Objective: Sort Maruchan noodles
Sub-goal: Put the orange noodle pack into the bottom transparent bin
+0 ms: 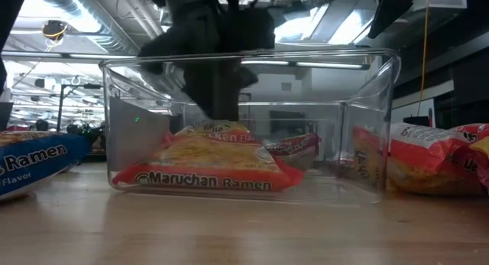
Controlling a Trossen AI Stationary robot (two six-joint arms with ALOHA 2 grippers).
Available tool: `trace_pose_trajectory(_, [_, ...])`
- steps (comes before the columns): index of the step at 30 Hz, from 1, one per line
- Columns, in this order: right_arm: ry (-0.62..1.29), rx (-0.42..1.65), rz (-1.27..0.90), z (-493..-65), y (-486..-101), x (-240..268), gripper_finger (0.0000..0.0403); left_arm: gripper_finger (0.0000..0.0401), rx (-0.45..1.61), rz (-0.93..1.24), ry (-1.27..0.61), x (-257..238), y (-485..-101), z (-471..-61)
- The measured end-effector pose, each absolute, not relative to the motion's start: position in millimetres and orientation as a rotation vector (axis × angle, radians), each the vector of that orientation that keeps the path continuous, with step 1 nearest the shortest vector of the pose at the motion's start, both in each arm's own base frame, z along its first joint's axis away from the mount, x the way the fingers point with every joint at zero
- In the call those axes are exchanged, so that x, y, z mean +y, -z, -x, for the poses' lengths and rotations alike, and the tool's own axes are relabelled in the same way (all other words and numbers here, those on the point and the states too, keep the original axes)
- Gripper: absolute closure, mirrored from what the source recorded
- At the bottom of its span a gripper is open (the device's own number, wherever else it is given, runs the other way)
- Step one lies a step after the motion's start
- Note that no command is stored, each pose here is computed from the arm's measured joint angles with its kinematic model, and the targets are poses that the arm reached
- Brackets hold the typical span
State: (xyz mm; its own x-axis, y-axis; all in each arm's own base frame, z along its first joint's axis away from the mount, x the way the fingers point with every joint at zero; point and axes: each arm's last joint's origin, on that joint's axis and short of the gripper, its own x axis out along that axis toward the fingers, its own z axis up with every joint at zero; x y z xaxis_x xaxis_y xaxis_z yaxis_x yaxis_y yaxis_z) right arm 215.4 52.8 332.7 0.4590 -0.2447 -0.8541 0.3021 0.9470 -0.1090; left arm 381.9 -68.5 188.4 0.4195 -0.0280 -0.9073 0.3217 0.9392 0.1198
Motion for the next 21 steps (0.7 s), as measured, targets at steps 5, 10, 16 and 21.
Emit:
trace_pose_trajectory(5, [0.337, 1.04, -0.061, -215, -333, 53, 0.0191, 0.0398, 1.03, -0.246, 0.192, -69, -216, -376])
trace_pose_trajectory(10, [0.343, 1.037, -0.058, -215, -333, 53, 0.0191, 0.04, 0.991, -0.202, 0.224, -72, -238, -366])
trace_pose_trajectory(16, [0.344, 1.036, -0.059, -216, -333, 53, 0.0191, 0.04, 1.007, -0.216, 0.244, -80, -228, -369])
trace_pose_trajectory(21, [0.345, 1.035, -0.061, -215, -333, 53, 0.0191, 0.04, 1.087, -0.237, 0.218, -78, -205, -375])
